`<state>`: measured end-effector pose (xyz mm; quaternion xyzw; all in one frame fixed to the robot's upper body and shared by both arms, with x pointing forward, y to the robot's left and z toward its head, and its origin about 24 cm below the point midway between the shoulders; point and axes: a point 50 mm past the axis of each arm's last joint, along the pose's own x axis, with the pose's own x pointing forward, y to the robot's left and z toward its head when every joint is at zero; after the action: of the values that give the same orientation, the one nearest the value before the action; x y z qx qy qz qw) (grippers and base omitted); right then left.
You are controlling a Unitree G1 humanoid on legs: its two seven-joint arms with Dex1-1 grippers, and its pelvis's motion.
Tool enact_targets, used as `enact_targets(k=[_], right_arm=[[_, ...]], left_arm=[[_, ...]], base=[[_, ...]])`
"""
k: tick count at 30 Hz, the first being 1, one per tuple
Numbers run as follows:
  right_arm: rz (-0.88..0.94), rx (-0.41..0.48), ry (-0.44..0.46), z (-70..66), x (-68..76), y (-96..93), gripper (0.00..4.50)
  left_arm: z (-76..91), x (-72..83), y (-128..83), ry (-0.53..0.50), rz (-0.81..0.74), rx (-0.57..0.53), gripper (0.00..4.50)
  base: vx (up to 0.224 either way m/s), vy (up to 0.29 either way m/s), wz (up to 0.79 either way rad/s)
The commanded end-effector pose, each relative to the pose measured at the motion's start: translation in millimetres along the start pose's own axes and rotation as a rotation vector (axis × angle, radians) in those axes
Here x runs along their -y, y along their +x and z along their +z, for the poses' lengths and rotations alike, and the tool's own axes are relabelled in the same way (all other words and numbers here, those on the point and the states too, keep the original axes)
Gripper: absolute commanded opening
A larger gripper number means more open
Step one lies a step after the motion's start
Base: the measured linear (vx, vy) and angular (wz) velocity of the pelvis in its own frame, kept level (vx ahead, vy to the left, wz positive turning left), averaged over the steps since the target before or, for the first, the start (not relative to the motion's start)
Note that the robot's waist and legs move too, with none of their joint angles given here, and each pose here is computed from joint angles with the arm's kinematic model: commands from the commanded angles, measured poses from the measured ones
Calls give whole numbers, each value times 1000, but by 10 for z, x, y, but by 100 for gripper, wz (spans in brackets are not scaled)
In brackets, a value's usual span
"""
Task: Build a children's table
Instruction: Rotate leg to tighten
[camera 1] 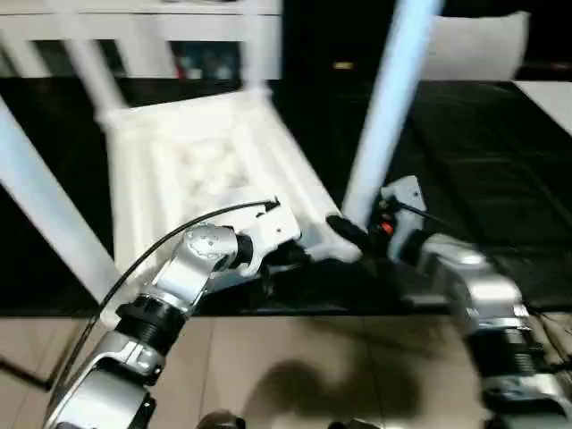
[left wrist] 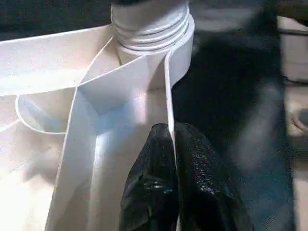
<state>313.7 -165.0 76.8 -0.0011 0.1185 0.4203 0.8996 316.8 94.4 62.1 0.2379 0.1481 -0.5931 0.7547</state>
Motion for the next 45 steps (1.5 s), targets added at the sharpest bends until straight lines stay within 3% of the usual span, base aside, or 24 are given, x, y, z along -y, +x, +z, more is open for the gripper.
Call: enact_targets(k=[1,7,13,30,34,37,41,42,45], right_arm=[[115,-20,-67,60,-10,-106,430],[298,-113,-110,64,-10,-245,444],[544,-200,-82,29,-113,-335,386],[730,-246,-29,-81,-270,-288,241],[729,-228,-14,-78,-279,-284,222],[681,-164,12,-37,-294,-231,217],[390,-91,50,0,-198,8,214],[390,-91,50,0,-198,8,214],[157,-87,132,-10,-132,188,209]], left_arm=[[55,52,-19,99,-109,20,0],[15,98,-123,157,-251,21,0],[-76,156,-230,247,-383,-62,0],[-110,214,-238,253,-468,-74,0],[-121,216,-258,232,-476,-80,0],[-110,180,-258,169,-431,-71,0],[-57,64,-201,36,-288,-51,0],[-57,64,-201,36,-288,-51,0],[-6,11,-104,-35,-189,-22,0]], base=[[0,0,0],[0,0,0],[0,0,0],[0,0,0],[0,0,0],[0,0,0],[0,0,0],[0,0,0],[0,0,0]])
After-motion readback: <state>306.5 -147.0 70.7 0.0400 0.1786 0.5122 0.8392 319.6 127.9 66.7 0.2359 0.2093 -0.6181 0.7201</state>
